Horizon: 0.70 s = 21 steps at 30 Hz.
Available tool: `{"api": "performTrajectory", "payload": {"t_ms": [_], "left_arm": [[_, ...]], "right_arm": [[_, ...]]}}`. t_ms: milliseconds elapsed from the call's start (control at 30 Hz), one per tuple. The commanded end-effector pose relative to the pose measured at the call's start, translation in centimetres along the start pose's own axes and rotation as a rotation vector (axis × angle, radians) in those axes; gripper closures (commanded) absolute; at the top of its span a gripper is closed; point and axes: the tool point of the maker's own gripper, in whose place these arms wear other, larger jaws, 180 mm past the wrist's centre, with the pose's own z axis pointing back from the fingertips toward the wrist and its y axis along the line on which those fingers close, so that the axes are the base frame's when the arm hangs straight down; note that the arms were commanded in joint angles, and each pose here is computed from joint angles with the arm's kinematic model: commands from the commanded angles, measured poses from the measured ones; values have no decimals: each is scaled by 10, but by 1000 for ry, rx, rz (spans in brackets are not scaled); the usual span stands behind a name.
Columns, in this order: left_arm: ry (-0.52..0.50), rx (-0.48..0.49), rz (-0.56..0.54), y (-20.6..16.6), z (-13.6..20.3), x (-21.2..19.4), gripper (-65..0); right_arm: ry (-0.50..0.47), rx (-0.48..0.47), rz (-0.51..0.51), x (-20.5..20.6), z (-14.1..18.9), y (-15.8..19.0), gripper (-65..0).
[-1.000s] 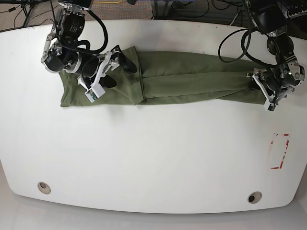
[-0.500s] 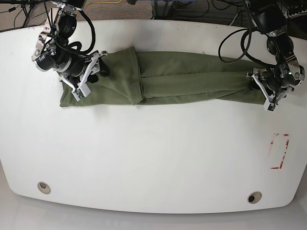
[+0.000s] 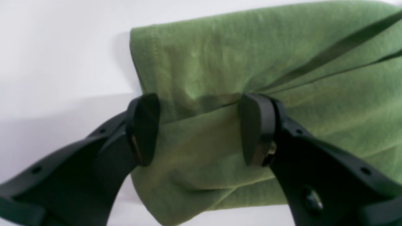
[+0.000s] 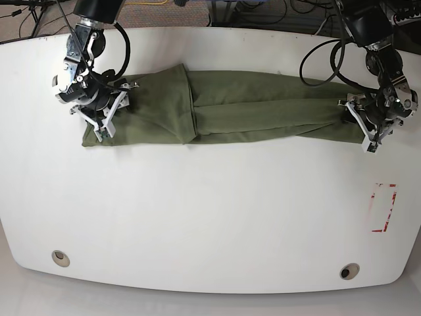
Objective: Layout the t-shirt on the table in an organized manner, then fold the t-shirt properly
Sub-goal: 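Fold the shirt end over with the right gripper and press it down, then grasp the shirt end with the left gripper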
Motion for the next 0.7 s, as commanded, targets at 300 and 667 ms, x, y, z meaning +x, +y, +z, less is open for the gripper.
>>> {"api": "performTrajectory", "payload": {"t_ms": [300,667], "left_arm": [[-46,21,0,9,7,18,-378],[-165,-37,200,41,39,43,-407]], "right_arm": [[-2,-8,-25,-2,-16,-20,-201],[-12,-12,-22,4,-16,-21,-200]]}}
